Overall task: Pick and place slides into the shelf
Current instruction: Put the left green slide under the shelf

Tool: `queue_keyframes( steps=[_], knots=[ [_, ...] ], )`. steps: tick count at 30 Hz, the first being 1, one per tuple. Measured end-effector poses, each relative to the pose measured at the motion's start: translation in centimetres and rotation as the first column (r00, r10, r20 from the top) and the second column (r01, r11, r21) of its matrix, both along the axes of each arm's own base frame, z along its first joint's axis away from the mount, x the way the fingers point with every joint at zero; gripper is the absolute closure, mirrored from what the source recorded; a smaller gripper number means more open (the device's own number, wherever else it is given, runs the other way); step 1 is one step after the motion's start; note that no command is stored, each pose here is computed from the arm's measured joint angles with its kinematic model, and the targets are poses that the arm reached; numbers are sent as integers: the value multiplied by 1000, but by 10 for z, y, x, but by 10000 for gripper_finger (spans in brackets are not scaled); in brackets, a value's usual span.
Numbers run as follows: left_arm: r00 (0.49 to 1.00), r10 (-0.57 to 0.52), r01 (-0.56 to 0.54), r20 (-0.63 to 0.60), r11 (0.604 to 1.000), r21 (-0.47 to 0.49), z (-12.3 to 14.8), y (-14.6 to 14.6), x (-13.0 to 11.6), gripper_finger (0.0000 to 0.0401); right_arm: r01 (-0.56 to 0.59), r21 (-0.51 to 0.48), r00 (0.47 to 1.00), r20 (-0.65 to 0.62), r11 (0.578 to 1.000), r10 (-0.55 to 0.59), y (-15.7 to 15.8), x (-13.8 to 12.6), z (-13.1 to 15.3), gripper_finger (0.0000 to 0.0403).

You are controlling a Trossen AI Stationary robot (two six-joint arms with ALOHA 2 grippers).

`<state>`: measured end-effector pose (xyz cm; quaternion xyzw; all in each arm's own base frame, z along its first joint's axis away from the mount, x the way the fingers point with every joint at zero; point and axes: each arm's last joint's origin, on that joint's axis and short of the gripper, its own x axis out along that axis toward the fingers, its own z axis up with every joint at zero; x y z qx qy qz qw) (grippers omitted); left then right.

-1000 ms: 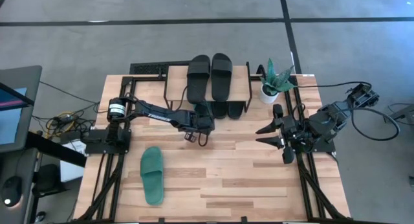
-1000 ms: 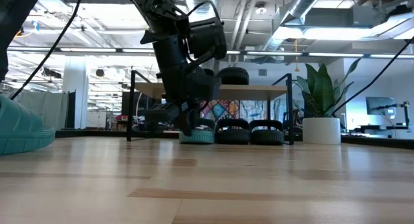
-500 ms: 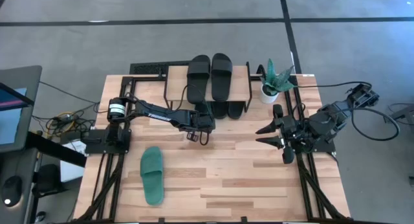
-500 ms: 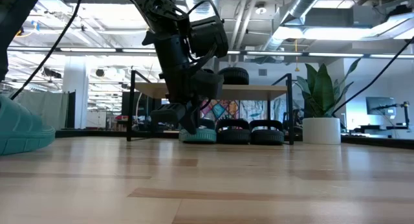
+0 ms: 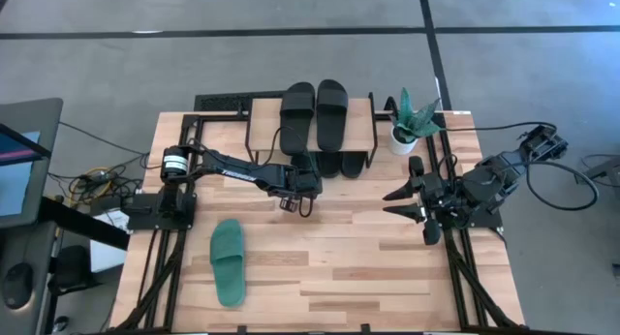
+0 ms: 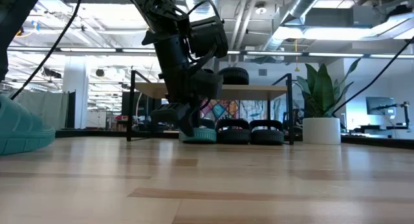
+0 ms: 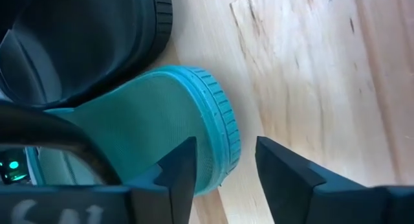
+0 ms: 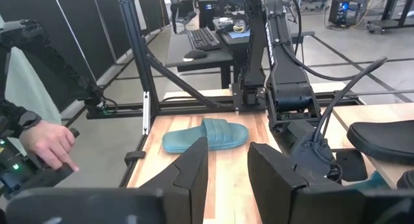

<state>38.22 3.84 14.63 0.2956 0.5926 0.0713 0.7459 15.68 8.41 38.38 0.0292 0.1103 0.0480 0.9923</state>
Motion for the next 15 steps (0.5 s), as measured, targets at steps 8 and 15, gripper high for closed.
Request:
queue_keyframes(
  steps=[8, 15],
  knots=[
    [999, 42, -42, 19, 999, 3, 0, 0, 0, 229, 0, 0, 1000, 0, 1000, 0, 0, 0, 0, 305],
    [998, 53, -52, 41, 998, -20, 0, -9, 1, 227, 0, 0, 1000, 0, 1000, 0, 0, 0, 0, 305]
  ],
)
